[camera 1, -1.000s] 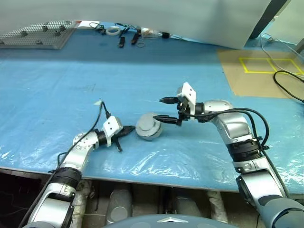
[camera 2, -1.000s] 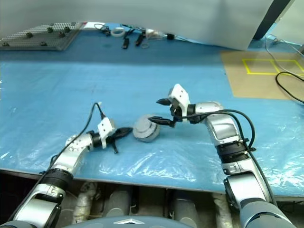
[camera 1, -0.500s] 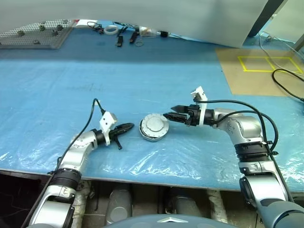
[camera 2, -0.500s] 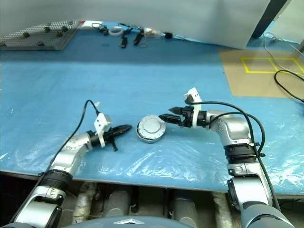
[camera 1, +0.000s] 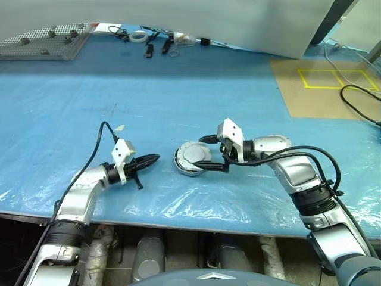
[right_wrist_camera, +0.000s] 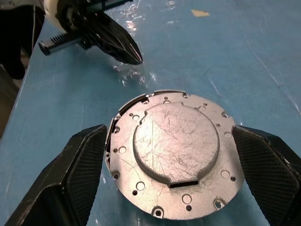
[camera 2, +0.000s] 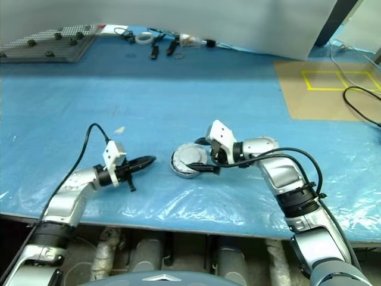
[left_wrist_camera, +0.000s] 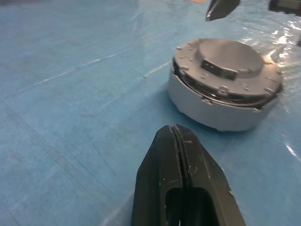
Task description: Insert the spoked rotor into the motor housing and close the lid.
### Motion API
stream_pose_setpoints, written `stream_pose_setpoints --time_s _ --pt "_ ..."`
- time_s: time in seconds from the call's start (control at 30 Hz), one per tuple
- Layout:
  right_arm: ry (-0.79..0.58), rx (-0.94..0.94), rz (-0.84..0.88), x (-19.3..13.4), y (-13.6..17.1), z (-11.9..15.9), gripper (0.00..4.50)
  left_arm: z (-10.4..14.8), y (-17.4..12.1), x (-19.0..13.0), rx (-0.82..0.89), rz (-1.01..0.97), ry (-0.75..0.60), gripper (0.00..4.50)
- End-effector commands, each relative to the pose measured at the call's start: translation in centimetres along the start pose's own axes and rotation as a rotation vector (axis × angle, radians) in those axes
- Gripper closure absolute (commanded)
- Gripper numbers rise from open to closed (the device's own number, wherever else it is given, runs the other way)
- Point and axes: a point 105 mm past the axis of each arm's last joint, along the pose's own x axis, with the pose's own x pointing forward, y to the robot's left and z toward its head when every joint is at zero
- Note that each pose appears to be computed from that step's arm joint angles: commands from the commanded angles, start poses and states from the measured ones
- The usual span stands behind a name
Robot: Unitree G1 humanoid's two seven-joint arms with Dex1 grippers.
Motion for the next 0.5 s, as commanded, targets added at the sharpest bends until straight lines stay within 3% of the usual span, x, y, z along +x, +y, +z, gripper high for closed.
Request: stream_pose_setpoints --time_s 0.03,0.23,0.47,0.5 --pt "-0.008 -0.055 -0.002 0.4 -0.7 0.5 0.04 2.5 -0.7 -0.5 0.062 -0.028 -0.058 4.50" --pt "-0.010 -0.050 0.009 1.4 -1.1 0.1 0.04 4.0 -2.0 -0.2 0.101 -0.068 -0.081 4.50" --pt "0.022 -0.054 0.039 2.0 -0.7 -1.0 0.04 2.8 -2.1 -0.3 0.080 -0.055 -0.045 4.50" --pt "0.019 -0.054 0.050 2.0 -0.5 -1.0 0.22 2.6 -2.0 -0.3 0.075 -0.049 -0.041 4.50"
